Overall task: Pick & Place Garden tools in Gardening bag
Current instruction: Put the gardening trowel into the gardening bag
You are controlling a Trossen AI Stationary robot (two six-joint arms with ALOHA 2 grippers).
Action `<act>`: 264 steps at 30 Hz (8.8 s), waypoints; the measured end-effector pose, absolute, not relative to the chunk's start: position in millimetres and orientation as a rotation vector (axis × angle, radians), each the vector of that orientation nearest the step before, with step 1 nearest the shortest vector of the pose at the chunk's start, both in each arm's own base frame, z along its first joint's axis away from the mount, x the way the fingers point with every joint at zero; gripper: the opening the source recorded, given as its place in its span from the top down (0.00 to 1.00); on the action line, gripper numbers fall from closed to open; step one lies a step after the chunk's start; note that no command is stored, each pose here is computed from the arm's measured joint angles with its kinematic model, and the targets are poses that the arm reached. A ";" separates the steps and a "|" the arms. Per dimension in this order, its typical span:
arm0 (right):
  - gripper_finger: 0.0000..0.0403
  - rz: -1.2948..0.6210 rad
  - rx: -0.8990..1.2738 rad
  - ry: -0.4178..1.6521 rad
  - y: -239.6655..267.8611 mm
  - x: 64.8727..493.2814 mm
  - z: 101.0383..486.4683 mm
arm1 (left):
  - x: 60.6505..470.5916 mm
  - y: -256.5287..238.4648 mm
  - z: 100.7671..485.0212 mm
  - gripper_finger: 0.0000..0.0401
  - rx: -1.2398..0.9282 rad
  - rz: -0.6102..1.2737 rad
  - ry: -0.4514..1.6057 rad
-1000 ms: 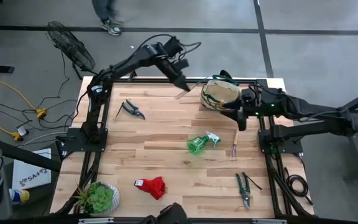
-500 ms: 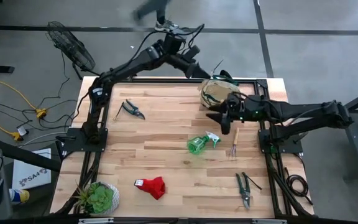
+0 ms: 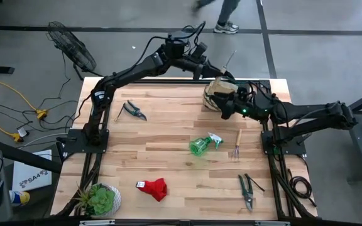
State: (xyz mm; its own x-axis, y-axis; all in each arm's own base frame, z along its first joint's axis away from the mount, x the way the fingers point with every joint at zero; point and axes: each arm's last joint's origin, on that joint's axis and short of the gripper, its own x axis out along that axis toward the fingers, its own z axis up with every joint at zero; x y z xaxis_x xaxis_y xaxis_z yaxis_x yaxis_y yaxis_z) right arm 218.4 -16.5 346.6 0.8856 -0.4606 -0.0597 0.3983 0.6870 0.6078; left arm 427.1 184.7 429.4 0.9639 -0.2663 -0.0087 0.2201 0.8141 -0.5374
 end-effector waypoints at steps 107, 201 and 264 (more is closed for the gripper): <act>0.85 -0.641 -0.029 -0.658 -16.9 243.8 404.2 | 415.0 155.2 490.7 0.63 -0.305 -0.464 -0.497; 0.85 -1.155 1.442 0.664 -63.3 218.7 333.7 | 387.7 166.5 462.7 0.61 -0.137 -0.563 0.064; 0.82 -1.057 1.558 0.626 -209.8 169.7 308.6 | 384.2 163.4 444.6 0.61 -0.375 -0.619 0.254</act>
State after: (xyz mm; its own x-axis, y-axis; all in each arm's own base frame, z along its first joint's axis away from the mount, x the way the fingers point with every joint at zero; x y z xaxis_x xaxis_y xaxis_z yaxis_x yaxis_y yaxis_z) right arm 169.7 -209.8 308.6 0.4626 -0.1408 -0.8753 0.8350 -0.2624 0.4836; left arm 384.2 163.4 444.6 0.7871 -0.6052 -0.1197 0.5143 0.7508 -0.4145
